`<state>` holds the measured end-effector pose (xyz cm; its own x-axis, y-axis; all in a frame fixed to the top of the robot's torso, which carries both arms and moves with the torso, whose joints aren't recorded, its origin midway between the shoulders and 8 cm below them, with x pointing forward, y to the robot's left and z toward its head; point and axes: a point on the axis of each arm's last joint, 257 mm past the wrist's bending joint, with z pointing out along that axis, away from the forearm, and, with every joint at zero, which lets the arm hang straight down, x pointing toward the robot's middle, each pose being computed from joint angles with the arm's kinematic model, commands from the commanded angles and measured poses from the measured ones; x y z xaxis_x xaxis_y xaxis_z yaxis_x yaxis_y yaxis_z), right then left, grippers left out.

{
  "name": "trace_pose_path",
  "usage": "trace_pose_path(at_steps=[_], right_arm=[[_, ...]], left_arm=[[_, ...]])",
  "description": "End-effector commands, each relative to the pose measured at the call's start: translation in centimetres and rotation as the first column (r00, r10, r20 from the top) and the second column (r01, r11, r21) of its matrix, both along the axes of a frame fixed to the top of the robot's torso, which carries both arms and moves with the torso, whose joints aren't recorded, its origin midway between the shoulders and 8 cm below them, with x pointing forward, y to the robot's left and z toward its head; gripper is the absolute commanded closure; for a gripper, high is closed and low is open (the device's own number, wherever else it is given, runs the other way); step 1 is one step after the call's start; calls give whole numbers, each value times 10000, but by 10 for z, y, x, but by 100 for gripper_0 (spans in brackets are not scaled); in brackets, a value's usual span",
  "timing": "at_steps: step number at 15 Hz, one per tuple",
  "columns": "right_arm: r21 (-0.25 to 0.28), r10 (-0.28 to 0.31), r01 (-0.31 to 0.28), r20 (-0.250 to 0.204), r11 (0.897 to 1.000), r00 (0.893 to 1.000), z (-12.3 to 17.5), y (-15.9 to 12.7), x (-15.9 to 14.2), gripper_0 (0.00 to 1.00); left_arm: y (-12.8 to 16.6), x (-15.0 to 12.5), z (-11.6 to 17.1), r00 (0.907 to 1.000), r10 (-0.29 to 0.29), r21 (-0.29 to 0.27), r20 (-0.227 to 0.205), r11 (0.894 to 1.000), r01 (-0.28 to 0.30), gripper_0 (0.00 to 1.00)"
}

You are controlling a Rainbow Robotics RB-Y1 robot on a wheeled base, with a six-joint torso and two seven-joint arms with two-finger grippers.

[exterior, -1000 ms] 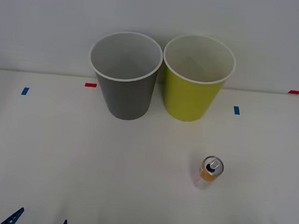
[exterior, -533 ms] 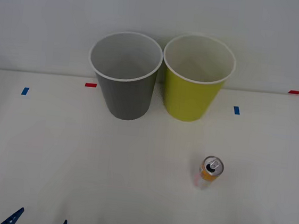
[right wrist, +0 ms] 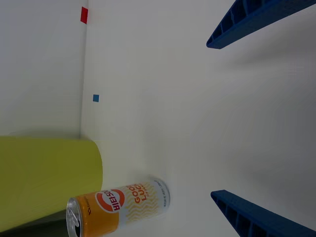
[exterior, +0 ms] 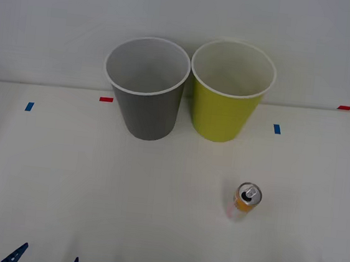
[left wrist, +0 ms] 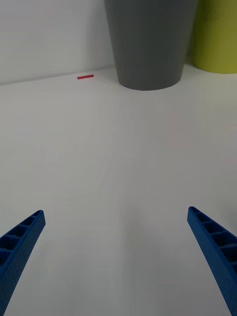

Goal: Put cans in the gray bin and PET bottles in the light green bin.

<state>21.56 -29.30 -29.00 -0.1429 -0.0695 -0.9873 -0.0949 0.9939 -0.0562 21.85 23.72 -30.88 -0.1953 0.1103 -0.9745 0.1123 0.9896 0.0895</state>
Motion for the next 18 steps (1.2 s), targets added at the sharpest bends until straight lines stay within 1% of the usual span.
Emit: trace_pose_path(at_steps=[1, 18], right_arm=[[0, 0, 0, 0, 10000, 10000, 0, 0, 0, 0], [0, 0, 0, 0, 10000, 10000, 0, 0, 0, 0]], left_arm=[[0, 0, 0, 10000, 0, 0, 0, 10000, 0, 0], [0, 0, 0, 10000, 0, 0, 0, 10000, 0, 0]])
